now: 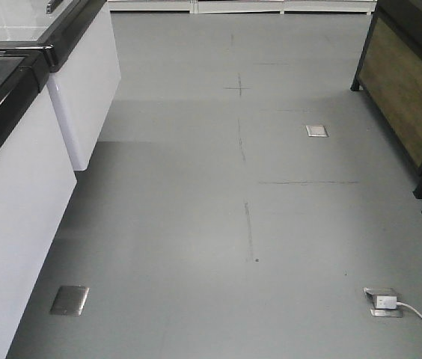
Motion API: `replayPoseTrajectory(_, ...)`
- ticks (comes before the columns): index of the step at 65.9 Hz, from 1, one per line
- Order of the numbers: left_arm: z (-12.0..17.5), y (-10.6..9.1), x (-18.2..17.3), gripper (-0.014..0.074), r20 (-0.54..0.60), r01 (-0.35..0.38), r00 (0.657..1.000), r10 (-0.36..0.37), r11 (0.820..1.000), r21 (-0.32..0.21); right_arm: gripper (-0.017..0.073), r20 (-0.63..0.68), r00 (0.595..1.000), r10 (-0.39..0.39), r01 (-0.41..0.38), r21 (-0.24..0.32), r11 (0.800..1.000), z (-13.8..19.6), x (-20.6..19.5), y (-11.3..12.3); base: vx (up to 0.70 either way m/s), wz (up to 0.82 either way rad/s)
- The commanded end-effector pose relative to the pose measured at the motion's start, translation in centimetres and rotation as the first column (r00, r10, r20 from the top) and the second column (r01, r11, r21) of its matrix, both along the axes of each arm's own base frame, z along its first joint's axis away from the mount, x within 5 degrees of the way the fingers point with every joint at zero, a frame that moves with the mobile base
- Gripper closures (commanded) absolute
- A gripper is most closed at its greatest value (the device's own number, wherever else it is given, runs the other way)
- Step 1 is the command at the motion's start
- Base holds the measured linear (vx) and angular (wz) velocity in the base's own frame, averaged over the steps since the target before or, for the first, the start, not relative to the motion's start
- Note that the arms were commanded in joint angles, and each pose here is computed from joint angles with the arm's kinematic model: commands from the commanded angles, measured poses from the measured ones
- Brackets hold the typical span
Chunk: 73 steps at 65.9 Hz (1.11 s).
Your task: Left arm holds basket, right arm returns cookies
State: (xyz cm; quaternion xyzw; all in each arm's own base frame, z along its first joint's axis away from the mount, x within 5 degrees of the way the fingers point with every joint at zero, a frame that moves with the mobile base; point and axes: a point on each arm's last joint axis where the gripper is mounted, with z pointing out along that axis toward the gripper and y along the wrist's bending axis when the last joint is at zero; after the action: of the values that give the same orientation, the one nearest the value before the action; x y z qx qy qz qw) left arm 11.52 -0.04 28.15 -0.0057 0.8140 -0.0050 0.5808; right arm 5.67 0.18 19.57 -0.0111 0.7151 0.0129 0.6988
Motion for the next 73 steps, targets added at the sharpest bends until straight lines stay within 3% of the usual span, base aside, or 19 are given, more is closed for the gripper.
replayPoseTrajectory(1,2.1,0.0,0.4,0.0081,0.129,0.000,0.992,-0.001,1.000,0.001,0.0565,0.070,0.998,-0.004,0.005,-0.007,1.000,0.1,0.0,0.0,0.00,0.00)
replayPoseTrajectory(9,2.2,0.0,0.3,0.0076,0.136,0.000,0.991,0.000,1.000,-0.001,0.0565,0.070,0.998,-0.004,0.005,-0.007,1.000,0.1,0.0,0.0,0.00,0.00)
replayPoseTrajectory(17,1.7,0.0,0.2,0.0076,0.081,-0.018,0.996,0.025,0.996,-0.092,0.0565,0.070,0.998,-0.004,0.005,-0.006,1.000,0.1,0.0,0.0,0.00,0.00)
replayPoseTrajectory(35,3.3,0.0,1.7,0.0095,-0.123,-0.088,0.990,0.065,0.977,-0.194,0.0565,0.070,0.998,-0.004,0.005,-0.006,1.000,0.1,0.0,0.0,0.00,0.00)
replayPoseTrajectory(52,7.1,0.2,7.9,0.0123,-0.300,-0.135,0.951,0.079,0.976,-0.171,0.0565,0.070,0.998,-0.004,0.005,-0.006,1.000,0.1,0.0,0.0,0.00,0.00)
replayPoseTrajectory(55,7.4,0.7,9.1,0.0123,-0.326,-0.178,0.939,0.109,0.966,-0.189,0.0565,0.070,0.998,-0.004,0.005,-0.006,1.000,0.1,0.0,0.0,0.00,0.00)
replayPoseTrajectory(64,8.6,3.0,11.4,0.0123,-0.387,-0.313,0.904,0.182,0.898,-0.309,0.0565,0.070,0.998,-0.004,0.005,-0.006,1.000,0.1,0.0,0.0,0.00,0.00)
replayPoseTrajectory(69,9.3,4.4,12.2,0.0123,-0.395,-0.347,0.900,0.185,0.853,-0.390,0.0565,0.070,0.998,-0.004,0.005,-0.006,1.000,0.1,0.0,0.0,0.00,0.00)
replayPoseTrajectory(72,9.9,5.5,12.6,0.0123,-0.384,-0.365,0.904,0.189,0.807,-0.463,0.0565,0.070,0.998,-0.004,0.005,-0.006,1.000,0.1,0.0,0.0,0.00,0.00)
replayPoseTrajectory(73,9.9,5.7,12.6,0.0123,-0.383,-0.364,0.905,0.186,0.804,-0.470,0.0565,0.070,0.998,-0.004,0.005,-0.006,1.000,0.1,0.0,0.0,0.00,0.00)
